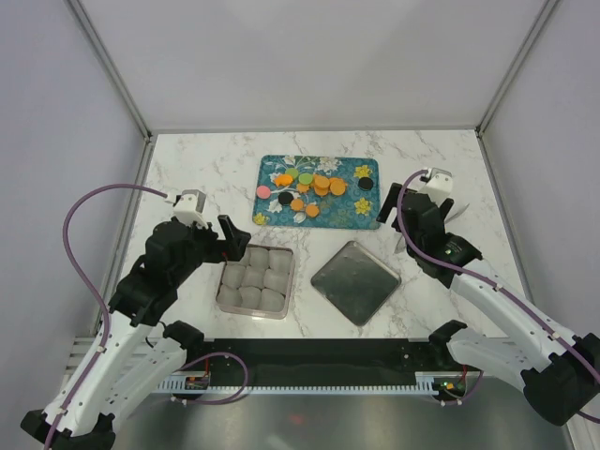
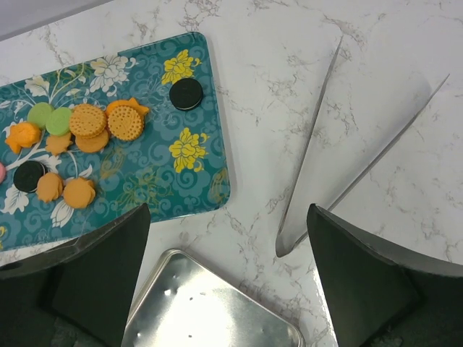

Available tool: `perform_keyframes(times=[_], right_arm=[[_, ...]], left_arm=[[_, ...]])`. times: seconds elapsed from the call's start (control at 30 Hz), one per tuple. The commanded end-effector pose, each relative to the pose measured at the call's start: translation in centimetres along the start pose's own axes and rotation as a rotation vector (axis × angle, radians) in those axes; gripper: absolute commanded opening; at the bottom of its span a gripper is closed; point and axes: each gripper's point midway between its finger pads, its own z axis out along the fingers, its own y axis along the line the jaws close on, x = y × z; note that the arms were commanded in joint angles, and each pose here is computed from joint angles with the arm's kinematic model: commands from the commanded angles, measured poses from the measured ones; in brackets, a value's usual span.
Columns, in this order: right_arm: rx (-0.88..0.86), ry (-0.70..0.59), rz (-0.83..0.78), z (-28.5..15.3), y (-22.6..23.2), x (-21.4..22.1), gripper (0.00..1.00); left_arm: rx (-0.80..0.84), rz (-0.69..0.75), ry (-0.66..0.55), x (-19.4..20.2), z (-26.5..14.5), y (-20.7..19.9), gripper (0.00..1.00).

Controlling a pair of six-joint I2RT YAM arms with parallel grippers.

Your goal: Pack the cookies

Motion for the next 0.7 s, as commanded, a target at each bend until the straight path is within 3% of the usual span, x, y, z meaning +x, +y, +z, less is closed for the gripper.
perform_keyframes(times=[0.0, 0.43, 0.67], right_arm=[[0.019, -0.025, 0.030, -0.3, -0.2, -1.0, 0.98], [0.078, 0.106, -0.011, 2.4, -0.6, 0.2, 0.98], [0.302, 0.162, 0.122, 7.7, -7.9, -0.7, 0.97]], left_arm=[[0.039, 0.040, -0.041, -1.1, -0.1, -0.6, 1.00], [0.059, 0.037, -0.033, -0.8, -0.2, -0.9, 1.00], [0.075, 0.036, -0.036, -0.7, -0.5, -1.1, 1.00]])
